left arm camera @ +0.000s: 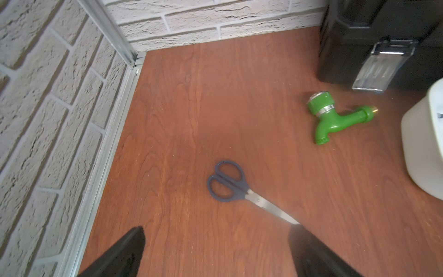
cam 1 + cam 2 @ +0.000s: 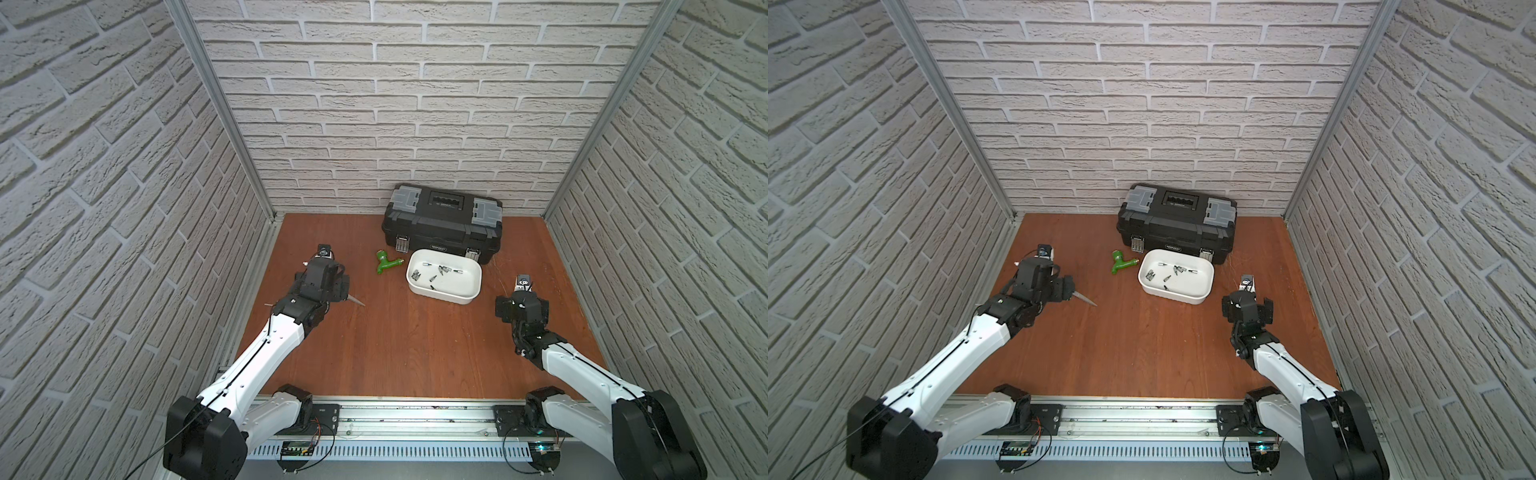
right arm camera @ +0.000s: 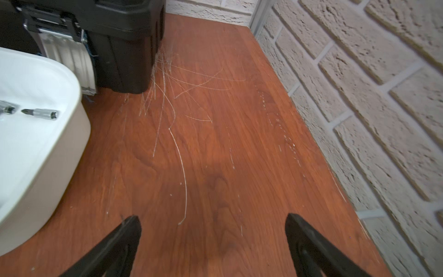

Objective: Put the bit on the desktop into the storage box
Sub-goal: Reset both arms

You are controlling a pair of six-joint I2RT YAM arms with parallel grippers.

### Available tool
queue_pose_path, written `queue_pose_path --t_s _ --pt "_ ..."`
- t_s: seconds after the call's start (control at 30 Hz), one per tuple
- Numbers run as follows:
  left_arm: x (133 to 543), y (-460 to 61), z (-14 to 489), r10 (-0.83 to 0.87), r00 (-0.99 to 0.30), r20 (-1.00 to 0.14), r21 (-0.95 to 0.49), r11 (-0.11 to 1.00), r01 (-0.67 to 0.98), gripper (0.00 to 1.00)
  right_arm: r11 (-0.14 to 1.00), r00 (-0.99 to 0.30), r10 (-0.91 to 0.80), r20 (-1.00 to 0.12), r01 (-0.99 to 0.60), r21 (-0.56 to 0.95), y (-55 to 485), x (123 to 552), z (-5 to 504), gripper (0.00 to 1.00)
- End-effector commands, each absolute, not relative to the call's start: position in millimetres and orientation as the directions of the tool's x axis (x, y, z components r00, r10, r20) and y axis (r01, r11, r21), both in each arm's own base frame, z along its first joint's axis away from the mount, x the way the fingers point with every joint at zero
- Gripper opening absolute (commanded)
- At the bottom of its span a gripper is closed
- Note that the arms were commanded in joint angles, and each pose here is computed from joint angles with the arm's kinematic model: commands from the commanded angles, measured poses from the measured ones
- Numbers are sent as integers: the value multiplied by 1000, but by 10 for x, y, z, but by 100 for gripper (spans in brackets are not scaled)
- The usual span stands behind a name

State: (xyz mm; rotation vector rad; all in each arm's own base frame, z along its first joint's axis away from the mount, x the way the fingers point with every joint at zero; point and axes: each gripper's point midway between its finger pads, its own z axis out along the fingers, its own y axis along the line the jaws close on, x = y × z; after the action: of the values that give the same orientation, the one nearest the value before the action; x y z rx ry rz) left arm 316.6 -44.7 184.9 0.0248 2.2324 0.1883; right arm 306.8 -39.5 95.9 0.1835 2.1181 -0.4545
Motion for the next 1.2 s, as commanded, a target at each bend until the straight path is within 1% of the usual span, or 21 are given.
queue_pose_path --t_s 0.0,0.2,0.33,0.37,0.43,0.6,0.73,1.03,1.17 --pt "3089 -373 1848 -12 -581 -814 47 995 -86 98 952 -415 -56 -908 251 -174 -256 3311 1212 98" --pt "2926 -79 1904 -94 -471 -877 4 979 -204 98 973 -361 -73 -930 180 -147 -137 3516 1237 98" --pt "2863 55 1934 -98 -403 -910 12 965 -261 98 984 -335 -95 -938 109 -138 0 3692 1244 98" --pt "2859 77 1905 -94 -404 -910 20 963 -270 98 984 -340 -109 -934 95 -149 20 3727 1236 98" --pt "2821 115 1975 -89 -364 -927 17 960 -279 98 983 -348 -133 -928 76 -169 41 3787 1231 98" --pt "2818 126 1974 -58 -346 -937 39 962 -268 98 982 -320 -140 -937 75 -173 -6 3850 1114 98" --pt "2818 162 1912 -29 -365 -931 79 958 -277 98 989 -337 -102 -936 68 -132 -58 3892 1029 98" --pt "2841 390 1846 -17 -353 -935 127 916 -380 98 996 -375 -35 -926 68 -65 -163 3960 927 98" --pt "2881 538 1651 -23 -390 -920 157 893 -421 98 996 -373 -32 -927 71 -63 -170 3959 926 98"
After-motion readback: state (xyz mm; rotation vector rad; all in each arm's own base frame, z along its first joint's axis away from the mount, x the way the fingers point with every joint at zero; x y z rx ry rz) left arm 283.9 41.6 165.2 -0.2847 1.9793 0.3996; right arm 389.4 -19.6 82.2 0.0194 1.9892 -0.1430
